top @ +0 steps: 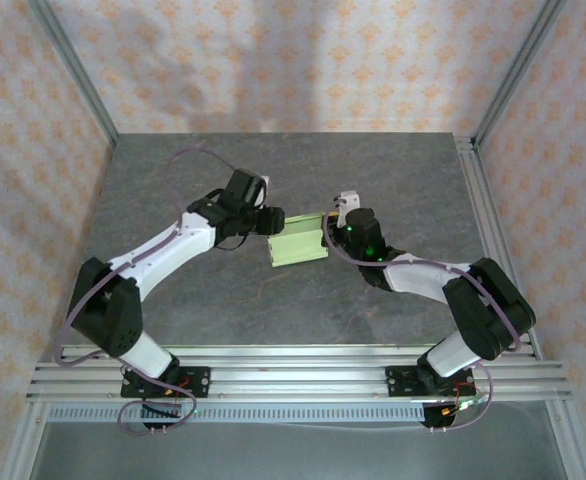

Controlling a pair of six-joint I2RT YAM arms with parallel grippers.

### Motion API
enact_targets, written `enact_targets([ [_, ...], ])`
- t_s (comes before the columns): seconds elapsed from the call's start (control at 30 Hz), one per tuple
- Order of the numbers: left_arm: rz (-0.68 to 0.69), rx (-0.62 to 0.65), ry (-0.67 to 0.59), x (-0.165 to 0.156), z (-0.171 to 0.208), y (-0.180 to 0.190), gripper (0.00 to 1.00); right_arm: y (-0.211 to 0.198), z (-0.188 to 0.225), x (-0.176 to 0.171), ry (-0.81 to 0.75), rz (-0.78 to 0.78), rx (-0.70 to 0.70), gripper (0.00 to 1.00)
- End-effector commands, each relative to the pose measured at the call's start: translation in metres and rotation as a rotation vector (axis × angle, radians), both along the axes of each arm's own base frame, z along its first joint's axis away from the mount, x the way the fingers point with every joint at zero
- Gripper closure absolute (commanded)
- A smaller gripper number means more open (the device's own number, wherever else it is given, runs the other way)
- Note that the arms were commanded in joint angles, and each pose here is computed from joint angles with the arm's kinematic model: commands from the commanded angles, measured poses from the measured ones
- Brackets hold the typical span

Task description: Fold the paper box

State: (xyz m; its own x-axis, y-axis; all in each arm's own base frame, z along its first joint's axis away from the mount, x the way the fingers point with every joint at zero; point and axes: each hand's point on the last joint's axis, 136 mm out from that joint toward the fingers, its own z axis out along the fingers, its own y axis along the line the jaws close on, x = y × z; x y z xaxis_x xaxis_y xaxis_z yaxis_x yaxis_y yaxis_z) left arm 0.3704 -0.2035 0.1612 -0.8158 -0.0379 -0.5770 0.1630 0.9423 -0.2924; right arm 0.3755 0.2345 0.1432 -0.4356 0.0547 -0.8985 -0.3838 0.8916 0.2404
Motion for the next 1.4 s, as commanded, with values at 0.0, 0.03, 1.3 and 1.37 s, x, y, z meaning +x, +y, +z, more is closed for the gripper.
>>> enact_targets([
  [0.0,0.030,0.002,-0.112,0.008,0.020,0.006,0.38,0.002,0.003,0.000,-0.051,0.009,0.002,1.00],
  [0.03,0.032,-0.003,-0.117,0.008,0.022,0.006,0.35,0.002,0.004,0.000,-0.057,0.010,0.006,1.00],
  [1.3,0.195,-0.078,0.038,0.003,-0.023,0.012,0.23,0.013,0.008,-0.003,-0.340,-0.063,-0.057,1.00],
  [1.37,0.207,-0.094,0.050,0.000,-0.029,0.012,0.23,0.013,0.006,-0.002,-0.336,-0.067,-0.062,1.00],
])
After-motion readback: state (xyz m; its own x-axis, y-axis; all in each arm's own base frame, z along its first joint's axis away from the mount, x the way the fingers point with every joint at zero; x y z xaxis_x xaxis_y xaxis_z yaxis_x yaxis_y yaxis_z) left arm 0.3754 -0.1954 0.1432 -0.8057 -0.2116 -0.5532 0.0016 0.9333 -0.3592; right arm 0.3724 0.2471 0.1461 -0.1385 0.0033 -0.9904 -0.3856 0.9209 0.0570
